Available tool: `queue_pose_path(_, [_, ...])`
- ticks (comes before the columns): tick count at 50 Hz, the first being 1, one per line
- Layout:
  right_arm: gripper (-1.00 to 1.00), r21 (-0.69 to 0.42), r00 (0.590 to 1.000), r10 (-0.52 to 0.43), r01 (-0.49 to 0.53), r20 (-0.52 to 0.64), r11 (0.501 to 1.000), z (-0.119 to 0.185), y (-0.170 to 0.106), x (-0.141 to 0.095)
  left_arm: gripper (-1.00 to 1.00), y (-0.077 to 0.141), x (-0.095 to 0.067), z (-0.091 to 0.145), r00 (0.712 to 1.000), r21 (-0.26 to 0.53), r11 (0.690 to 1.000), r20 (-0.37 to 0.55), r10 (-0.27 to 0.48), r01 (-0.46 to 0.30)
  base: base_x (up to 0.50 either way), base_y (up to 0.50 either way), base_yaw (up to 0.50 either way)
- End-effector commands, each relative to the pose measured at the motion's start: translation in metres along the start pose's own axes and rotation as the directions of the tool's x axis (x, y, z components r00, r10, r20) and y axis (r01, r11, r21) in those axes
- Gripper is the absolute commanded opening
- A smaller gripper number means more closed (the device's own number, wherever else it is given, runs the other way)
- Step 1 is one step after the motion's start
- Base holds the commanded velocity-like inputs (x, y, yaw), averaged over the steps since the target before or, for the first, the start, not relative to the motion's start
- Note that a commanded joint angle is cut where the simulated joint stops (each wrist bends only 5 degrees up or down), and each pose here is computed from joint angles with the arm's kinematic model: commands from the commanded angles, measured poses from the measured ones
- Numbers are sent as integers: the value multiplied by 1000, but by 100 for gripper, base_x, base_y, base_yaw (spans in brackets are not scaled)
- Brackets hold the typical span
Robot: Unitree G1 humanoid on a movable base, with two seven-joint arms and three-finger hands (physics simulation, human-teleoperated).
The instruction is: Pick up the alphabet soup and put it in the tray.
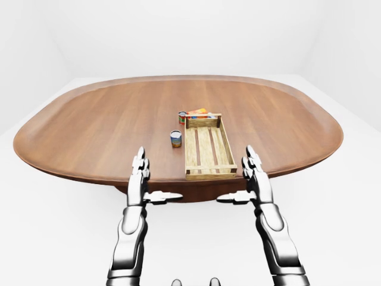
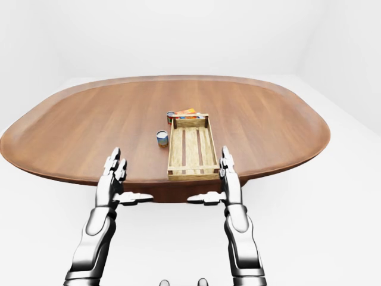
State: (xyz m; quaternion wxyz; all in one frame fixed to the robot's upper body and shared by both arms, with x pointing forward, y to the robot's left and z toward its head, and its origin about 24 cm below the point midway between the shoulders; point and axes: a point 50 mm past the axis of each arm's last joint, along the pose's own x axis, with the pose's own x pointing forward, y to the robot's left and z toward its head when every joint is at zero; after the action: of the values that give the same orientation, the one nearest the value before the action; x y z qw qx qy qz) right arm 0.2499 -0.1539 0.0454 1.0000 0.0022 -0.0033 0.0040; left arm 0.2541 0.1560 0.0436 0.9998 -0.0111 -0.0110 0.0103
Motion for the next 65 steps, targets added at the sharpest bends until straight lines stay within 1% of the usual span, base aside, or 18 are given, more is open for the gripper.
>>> queue_pose_path(1, [100,8,1000,15,-15,19,1000,13,-9,-11,100,15,-1,14,995,-90,995,85,49,-42,0,0,0])
queue_pose_path(4, [100,7,999,19,-20,32,1000,16,-7,-13,100,15,-4,28,994,-85,995,98,57,-49,0,0,0])
queue_pose_path(7, [100,7,998,18,-18,61,1000,23,-8,-16,100,18,-6,25,992,-93,994,111,64,-54,0,0,0])
queue_pose_path(8, [100,7,998,16,-17,61,1000,23,-8,-17,100,18,-7,36,992,-94,994,112,65,-54,0,0,0])
queue_pose_path(12, [100,10,994,11,-13,111,1000,35,-11,-23,100,22,-9,46,988,-102,993,133,78,-65,0,0,0])
queue_pose_path(14, [100,7,992,3,-4,129,1000,40,-12,-26,100,24,-10,54,983,-110,992,166,85,-67,0,0,0])
queue_pose_path(15, [100,10,991,-1,-1,137,1000,41,-14,-27,100,26,-11,50,979,-150,986,183,95,-67,0,0,0])
queue_pose_path(16, [100,6,991,-7,6,135,1000,41,-16,-27,100,26,-12,54,978,-158,985,185,97,-68,0,0,0])
queue_pose_path(17, [100,5,992,-22,22,122,1000,38,-20,-26,100,27,-11,49,979,-135,988,176,101,-78,0,0,0])
queue_pose_path(20, [100,8,987,-37,36,157,999,46,-24,-30,100,29,-10,61,975,-137,987,196,108,-82,0,0,0])
queue_pose_path(23, [100,10,980,-49,48,195,999,55,-28,-36,100,32,-10,65,971,-170,982,209,114,-79,0,0,0])
queue_pose_path(24, [100,7,979,-55,55,198,998,56,-30,-36,100,33,-10,66,970,-164,983,215,117,-82,0,0,0])
queue_pose_path(33, [100,17,961,-89,87,260,996,71,-39,-46,100,38,-11,71,963,-175,980,236,133,-92,0,0,0])
queue_pose_path(46, [100,71,962,-71,55,264,996,70,-39,-45,100,36,-9,68,967,-187,979,221,125,-84,0,0,0])
queue_pose_path(51, [100,85,960,-73,52,271,995,71,-40,-45,100,38,-9,70,965,-190,978,229,131,-88,0,-48,0])
queue_pose_path(54, [100,84,969,-71,53,238,995,63,-40,-41,100,37,-9,70,965,-191,978,228,132,-89,0,-50,0])
queue_pose_path(60, [100,83,963,-75,56,258,995,68,-39,-44,100,38,-10,72,961,-194,977,239,136,-90,0,-50,0])
queue_pose_path(65, [100,77,967,-79,62,242,995,64,-40,-42,100,37,-11,72,961,-191,977,239,135,-90,0,-7,0])
